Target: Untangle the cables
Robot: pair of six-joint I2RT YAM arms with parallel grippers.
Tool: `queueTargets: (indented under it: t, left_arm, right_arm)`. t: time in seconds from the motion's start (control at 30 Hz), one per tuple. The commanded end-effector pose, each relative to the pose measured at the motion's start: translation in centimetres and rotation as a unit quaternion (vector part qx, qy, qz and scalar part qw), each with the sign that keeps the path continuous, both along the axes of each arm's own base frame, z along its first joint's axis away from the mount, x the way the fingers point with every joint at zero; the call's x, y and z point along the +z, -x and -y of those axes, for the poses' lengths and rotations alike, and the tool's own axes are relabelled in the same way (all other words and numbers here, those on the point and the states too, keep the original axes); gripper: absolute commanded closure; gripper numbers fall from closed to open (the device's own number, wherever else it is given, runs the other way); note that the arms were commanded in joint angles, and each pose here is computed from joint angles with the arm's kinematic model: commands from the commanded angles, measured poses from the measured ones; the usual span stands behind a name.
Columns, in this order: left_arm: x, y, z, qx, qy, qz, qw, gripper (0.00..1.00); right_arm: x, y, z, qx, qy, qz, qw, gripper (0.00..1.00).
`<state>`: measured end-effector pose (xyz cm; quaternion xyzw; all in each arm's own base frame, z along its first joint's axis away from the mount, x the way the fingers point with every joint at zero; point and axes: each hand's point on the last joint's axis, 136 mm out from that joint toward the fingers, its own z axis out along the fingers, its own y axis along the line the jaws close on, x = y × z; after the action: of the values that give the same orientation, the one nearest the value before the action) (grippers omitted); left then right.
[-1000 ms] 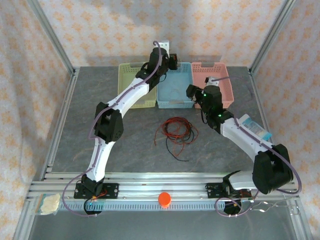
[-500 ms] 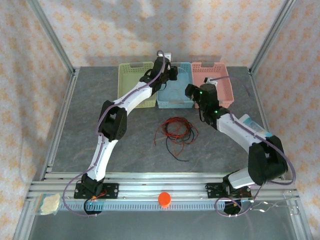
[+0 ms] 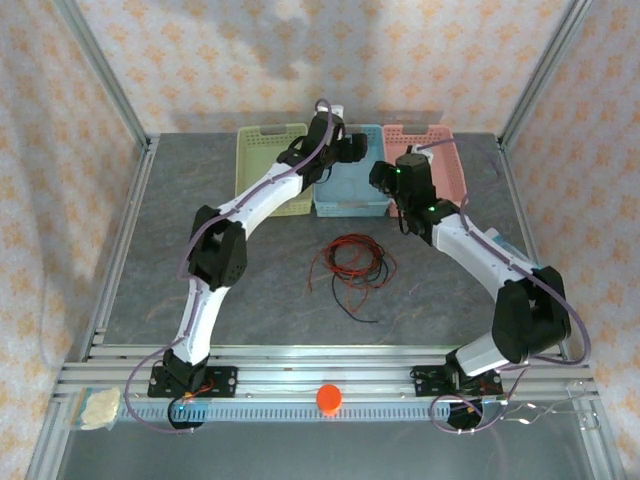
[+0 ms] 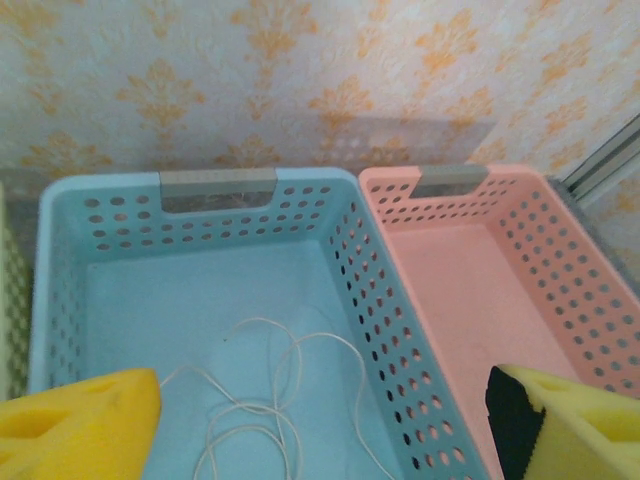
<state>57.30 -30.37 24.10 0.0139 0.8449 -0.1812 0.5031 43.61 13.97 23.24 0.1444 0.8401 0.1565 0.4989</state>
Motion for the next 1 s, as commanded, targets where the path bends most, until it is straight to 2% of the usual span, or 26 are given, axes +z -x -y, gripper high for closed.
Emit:
queueTargets:
  t: [0.0,0.17,0.27,0.3,0.43,0.7,0.97]
  left_arm:
    - [6.3,2.8,-2.2,0.048,-0.02,0.043,0.998,0.14]
    - [6.2,6.1,-3.8,0.091,-0.061,0.015,0.994,0.14]
    - [4.4,8.4,-4.4,0.102,-0.069,-0.017,0.992,0.09]
    - [5.1,9.6,-5.0,0.107,-0.061,-0.015,0.992,0.07]
    - [3.2,12.7,-6.7,0.124,-0.043,-0.036,0.991,0.01]
    - [1.1,18.3,-9.4,0.119,0.016,-0.03,0.992,0.01]
    - [-2.7,22.5,-11.9,0.126,-0.023,-0.048,0.991,0.0]
  right_arm:
    - [1.5,1.0,0.6,0.005,0.011,0.008,1.0,0.27]
    - [2.1,1.9,0.7,0.009,0.017,0.01,1.0,0.26]
    - [1.7,2.6,0.3,0.016,0.027,0.002,0.999,0.26]
    - [1.4,3.0,0.1,0.019,0.03,-0.002,0.999,0.25]
    - [0.2,4.3,-0.6,0.028,0.03,-0.011,0.999,0.25]
    - [-4.1,7.0,-2.0,0.041,0.031,-0.068,0.996,0.26]
    - [-9.1,10.2,-2.3,0.049,0.031,-0.16,0.986,0.28]
